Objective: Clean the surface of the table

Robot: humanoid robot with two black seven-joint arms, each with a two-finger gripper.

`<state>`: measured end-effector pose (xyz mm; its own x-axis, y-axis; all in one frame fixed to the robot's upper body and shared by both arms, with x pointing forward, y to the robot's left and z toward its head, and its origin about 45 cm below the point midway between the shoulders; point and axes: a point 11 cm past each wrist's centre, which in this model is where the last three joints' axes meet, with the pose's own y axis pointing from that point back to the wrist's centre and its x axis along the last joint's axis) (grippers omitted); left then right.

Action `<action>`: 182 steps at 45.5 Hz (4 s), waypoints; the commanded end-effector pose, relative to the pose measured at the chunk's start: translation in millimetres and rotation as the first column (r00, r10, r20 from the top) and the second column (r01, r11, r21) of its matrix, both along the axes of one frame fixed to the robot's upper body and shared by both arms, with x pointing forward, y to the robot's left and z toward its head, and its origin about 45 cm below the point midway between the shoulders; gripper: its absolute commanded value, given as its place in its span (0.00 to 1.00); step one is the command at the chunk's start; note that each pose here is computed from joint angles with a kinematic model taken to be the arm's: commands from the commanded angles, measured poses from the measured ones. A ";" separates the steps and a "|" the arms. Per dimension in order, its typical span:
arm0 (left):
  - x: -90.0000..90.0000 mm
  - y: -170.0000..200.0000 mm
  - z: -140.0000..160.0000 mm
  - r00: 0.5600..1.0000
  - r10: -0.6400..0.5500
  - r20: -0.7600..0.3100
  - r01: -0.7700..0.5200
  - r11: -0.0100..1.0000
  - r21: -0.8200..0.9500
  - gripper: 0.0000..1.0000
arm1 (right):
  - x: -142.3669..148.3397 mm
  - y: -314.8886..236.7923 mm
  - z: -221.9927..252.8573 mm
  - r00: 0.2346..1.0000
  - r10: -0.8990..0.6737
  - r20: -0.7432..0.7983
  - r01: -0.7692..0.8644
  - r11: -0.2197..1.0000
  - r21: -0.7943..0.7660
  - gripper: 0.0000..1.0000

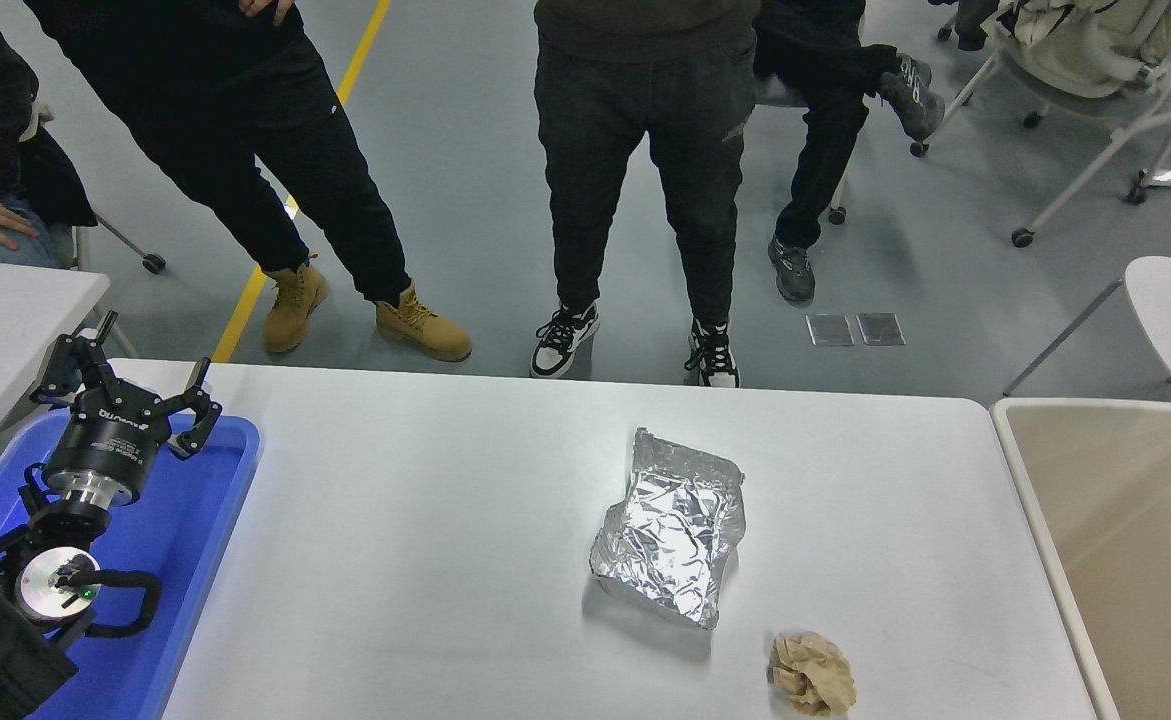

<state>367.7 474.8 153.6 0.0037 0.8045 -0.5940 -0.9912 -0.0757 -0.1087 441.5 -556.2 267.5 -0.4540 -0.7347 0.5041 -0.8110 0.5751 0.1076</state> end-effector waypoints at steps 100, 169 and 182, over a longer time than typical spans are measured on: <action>0.0 0.0 0.0 1.000 0.000 0.000 0.000 1.000 0.000 1.00 | 3.4 147.2 -69.1 0.907 0.085 0.412 -0.341 0.723 0.600 0.98; 0.0 0.0 0.0 1.000 0.000 0.000 0.000 1.000 0.000 1.00 | 10.7 208.8 -44.8 0.180 0.738 -0.650 -0.936 0.332 0.117 0.98; 0.0 0.0 0.0 1.000 0.000 0.000 0.000 1.000 0.000 1.00 | -26.2 259.1 -74.0 -0.095 0.679 -0.728 -0.978 0.072 0.195 0.98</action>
